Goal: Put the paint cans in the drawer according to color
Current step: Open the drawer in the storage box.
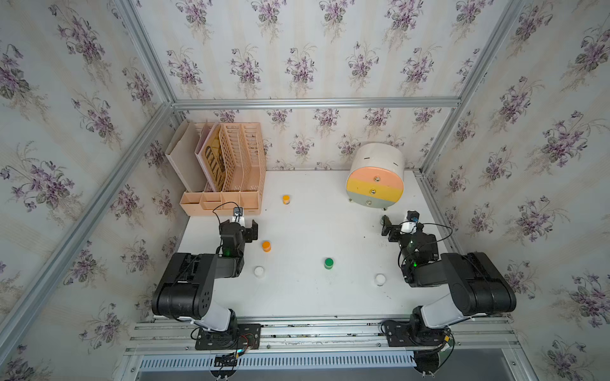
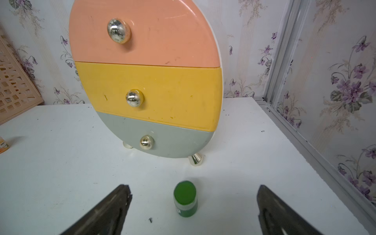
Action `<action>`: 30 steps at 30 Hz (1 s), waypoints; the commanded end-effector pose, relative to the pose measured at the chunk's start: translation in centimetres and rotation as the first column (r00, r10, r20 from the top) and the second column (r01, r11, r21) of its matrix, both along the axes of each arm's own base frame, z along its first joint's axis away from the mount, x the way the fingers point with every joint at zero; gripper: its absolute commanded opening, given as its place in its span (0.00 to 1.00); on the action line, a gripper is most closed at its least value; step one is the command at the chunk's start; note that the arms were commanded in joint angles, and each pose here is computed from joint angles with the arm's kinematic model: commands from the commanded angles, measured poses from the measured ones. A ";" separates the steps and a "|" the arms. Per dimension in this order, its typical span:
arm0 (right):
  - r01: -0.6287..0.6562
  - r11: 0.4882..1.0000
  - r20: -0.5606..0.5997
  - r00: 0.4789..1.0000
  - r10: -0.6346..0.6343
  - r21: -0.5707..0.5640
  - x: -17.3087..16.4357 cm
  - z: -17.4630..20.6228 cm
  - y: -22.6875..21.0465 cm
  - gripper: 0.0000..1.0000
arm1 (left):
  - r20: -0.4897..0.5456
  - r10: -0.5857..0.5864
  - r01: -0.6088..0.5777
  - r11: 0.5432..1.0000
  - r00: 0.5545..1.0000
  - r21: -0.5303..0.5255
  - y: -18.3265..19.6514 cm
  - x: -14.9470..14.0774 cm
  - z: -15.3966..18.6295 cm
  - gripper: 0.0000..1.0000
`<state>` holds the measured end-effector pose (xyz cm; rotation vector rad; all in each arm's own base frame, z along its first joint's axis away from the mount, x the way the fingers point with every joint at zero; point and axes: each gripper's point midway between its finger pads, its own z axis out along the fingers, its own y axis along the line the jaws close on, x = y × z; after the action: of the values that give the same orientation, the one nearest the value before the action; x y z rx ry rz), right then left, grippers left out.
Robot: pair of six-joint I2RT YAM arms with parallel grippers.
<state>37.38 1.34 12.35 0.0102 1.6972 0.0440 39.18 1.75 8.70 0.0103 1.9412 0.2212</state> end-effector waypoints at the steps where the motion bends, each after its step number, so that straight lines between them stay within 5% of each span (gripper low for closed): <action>1: 0.010 1.000 0.003 1.000 -0.010 0.002 0.1 0.1 -0.1 1.00 | 0.034 0.004 -0.004 1.000 0.999 0.006 0.1 0.4 0.8 0.99; 16: 0.018 1.000 0.035 0.999 -0.018 0.004 -0.4 0.7 -0.3 1.00 | 0.049 0.021 -0.021 1.000 0.999 0.008 0.4 0.3 1.2 0.99; 23: 0.059 0.998 0.061 0.996 -0.060 0.019 -1.8 3.1 -1.1 1.00 | 0.056 0.154 -0.152 0.988 0.986 -0.041 1.6 -2.1 8.2 0.99; 30: 0.175 0.962 -0.043 0.985 -0.170 0.210 -0.8 7.7 -2.5 1.00 | 0.068 0.175 -0.160 0.971 0.982 -0.178 0.0 -2.9 14.6 0.99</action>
<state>36.38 -0.59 22.02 0.1900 1.5417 0.0569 37.21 1.96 25.14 -0.2239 1.7443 0.1815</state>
